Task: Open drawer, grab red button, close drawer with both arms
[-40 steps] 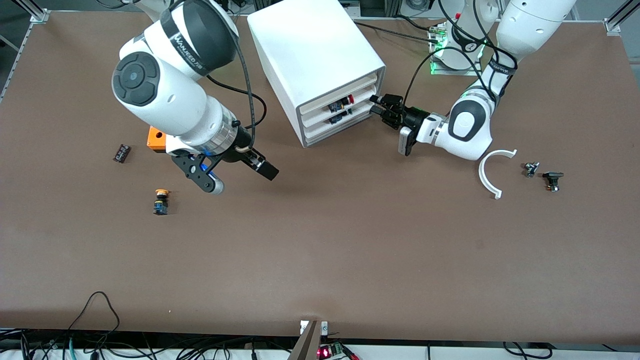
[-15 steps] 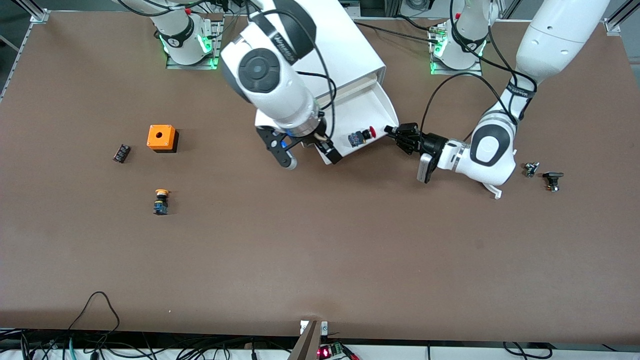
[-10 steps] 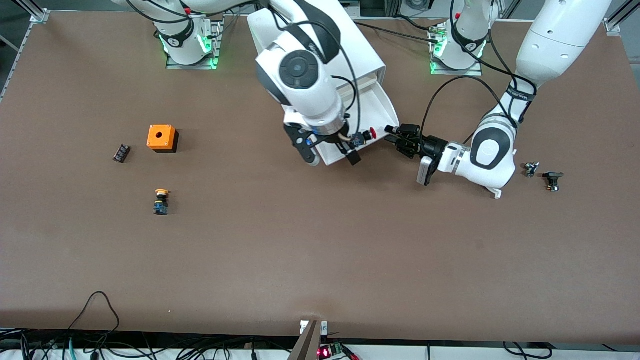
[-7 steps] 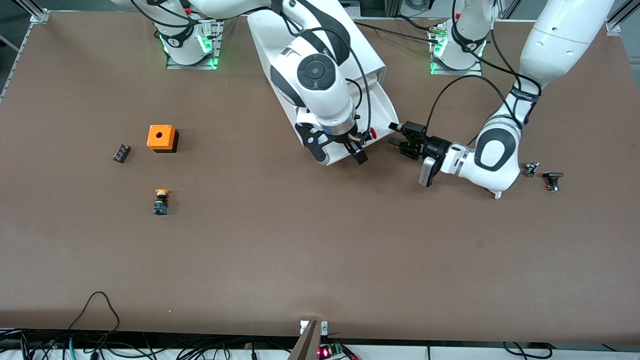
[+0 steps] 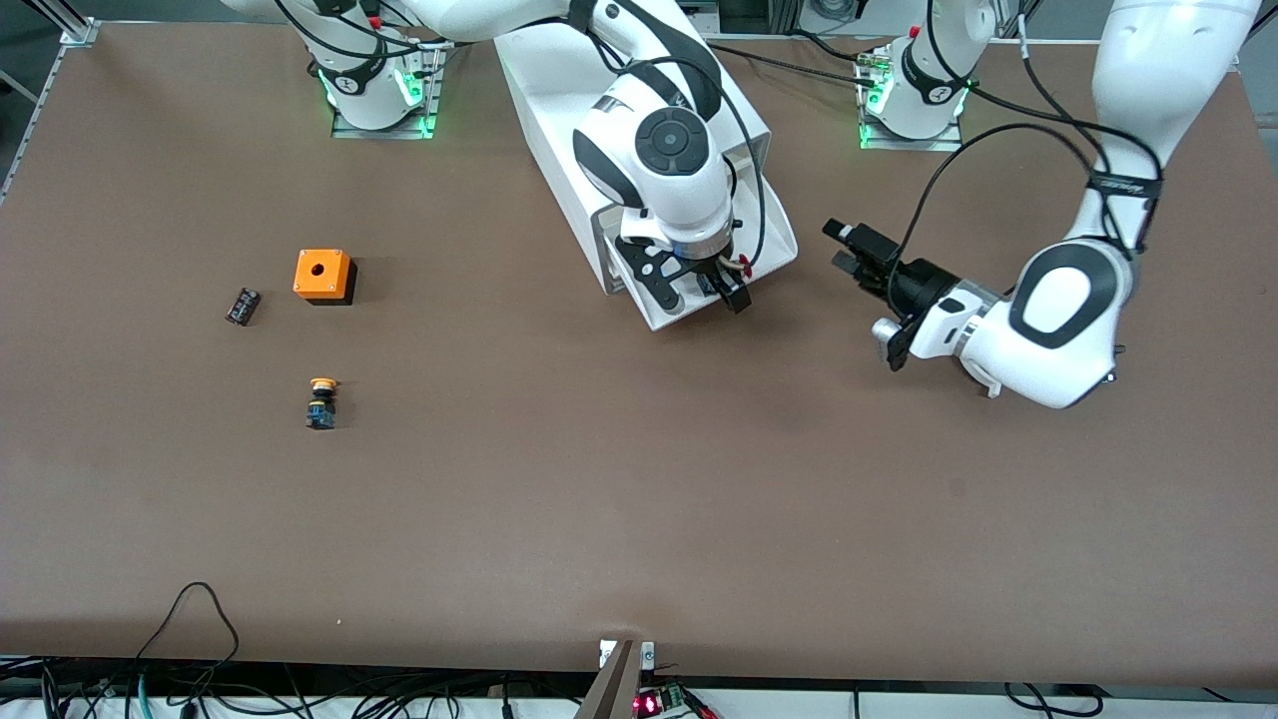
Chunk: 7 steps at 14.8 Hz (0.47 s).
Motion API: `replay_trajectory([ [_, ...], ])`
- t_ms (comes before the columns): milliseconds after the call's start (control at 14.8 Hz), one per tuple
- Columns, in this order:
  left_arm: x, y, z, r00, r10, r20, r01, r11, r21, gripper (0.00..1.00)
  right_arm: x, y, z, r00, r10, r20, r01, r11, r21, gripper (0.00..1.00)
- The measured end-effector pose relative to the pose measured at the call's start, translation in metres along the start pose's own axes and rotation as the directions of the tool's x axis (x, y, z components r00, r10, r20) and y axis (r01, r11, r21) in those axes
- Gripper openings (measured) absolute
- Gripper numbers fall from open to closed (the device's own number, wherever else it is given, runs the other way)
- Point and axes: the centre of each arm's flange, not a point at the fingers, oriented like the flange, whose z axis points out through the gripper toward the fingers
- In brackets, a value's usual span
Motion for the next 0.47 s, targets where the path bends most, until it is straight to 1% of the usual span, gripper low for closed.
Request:
replay_trajectory([
  [135, -0.008, 0.023, -0.013, 0.992, -0.120, 0.025, 0.118, 0.991, 0.063, 1.00, -0.007, 0.006, 0.012, 1.000, -0.019, -0.020, 0.019, 1.000, -0.018, 0.99],
  [203, -0.012, 0.035, -0.019, 0.984, -0.178, 0.027, 0.174, 0.980, 0.098, 1.00, -0.009, 0.009, 0.017, 0.999, -0.024, -0.024, 0.023, 0.999, -0.026, 0.98],
  [271, -0.016, 0.047, -0.024, 0.972, -0.234, 0.021, 0.229, 0.964, 0.137, 1.00, -0.010, 0.010, 0.019, 0.999, -0.026, -0.025, 0.025, 0.999, -0.030, 0.93],
  [338, -0.018, 0.059, -0.029, 0.958, -0.288, 0.007, 0.281, 0.941, 0.189, 1.00, -0.010, 0.010, 0.020, 0.999, -0.026, -0.026, 0.025, 0.999, -0.032, 0.93],
  [406, -0.020, 0.071, -0.034, 0.942, -0.336, -0.015, 0.329, 0.911, 0.251, 1.00, -0.009, 0.010, 0.021, 0.999, -0.025, -0.026, 0.025, 0.999, -0.032, 0.85],
  [473, -0.021, 0.083, -0.038, 0.928, -0.371, -0.043, 0.365, 0.876, 0.316, 1.00, -0.009, 0.010, 0.021, 0.999, -0.025, -0.027, 0.024, 0.999, -0.031, 0.74],
])
